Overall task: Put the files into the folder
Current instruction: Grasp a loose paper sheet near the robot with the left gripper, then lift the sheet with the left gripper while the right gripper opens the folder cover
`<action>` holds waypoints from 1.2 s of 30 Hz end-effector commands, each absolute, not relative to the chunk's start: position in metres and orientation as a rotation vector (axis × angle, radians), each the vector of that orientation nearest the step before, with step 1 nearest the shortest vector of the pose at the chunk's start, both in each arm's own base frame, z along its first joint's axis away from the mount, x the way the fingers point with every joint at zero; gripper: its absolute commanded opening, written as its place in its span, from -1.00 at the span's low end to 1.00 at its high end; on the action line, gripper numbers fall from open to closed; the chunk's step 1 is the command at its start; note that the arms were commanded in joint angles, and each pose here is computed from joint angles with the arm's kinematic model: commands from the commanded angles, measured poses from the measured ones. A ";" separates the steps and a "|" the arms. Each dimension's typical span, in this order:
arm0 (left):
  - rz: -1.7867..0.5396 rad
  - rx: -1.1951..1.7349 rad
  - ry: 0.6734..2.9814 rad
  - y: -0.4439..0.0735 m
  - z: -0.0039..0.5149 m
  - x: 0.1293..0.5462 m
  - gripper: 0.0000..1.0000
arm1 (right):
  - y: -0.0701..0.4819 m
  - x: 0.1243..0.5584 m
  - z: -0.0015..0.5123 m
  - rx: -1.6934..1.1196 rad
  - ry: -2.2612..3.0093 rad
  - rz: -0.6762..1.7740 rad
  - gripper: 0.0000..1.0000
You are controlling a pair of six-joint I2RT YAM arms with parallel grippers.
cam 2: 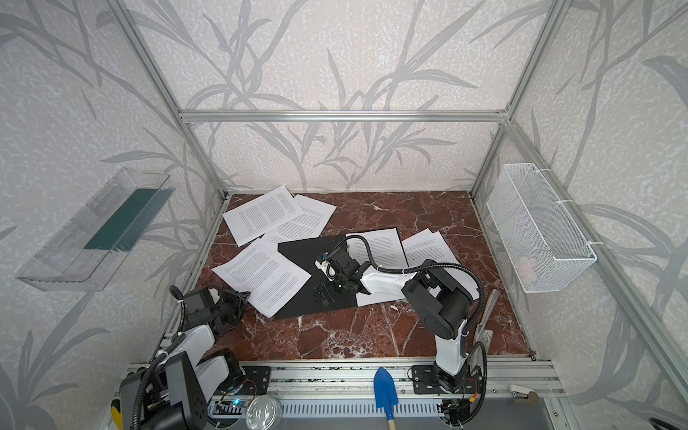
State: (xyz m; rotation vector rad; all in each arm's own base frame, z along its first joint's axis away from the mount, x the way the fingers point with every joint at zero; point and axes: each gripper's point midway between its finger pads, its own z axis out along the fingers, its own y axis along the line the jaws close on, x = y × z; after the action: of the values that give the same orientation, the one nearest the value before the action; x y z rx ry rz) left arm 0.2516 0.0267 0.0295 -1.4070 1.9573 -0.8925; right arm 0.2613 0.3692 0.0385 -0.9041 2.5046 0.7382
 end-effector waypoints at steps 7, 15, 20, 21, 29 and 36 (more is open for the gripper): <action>-1.038 -1.252 1.898 0.012 0.093 0.277 -1.00 | 0.335 0.266 0.091 -0.800 2.432 0.676 0.98; -0.974 -1.005 1.896 -0.006 0.183 0.275 -1.00 | 0.247 0.294 0.146 -0.430 2.320 0.625 0.98; -0.913 -0.765 1.907 -0.034 0.249 0.272 -1.00 | 0.182 0.306 0.167 -0.169 2.291 0.584 0.98; -0.913 -0.709 1.918 -0.043 0.261 0.275 -1.00 | 0.174 0.306 0.172 -0.140 2.276 0.582 0.98; -0.951 -0.274 2.062 -0.162 0.298 0.313 -1.00 | 0.136 0.317 0.160 0.080 2.281 0.612 0.98; -0.977 0.116 2.166 -0.302 0.306 0.322 -1.00 | 0.114 0.317 0.159 0.150 2.252 0.540 0.98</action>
State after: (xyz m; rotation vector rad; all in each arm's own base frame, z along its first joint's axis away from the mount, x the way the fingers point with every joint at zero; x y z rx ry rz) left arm 0.3241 -0.2713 0.2843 -0.0207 2.2176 -1.0218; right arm 0.3176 0.1190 0.1498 0.1248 2.2905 0.5459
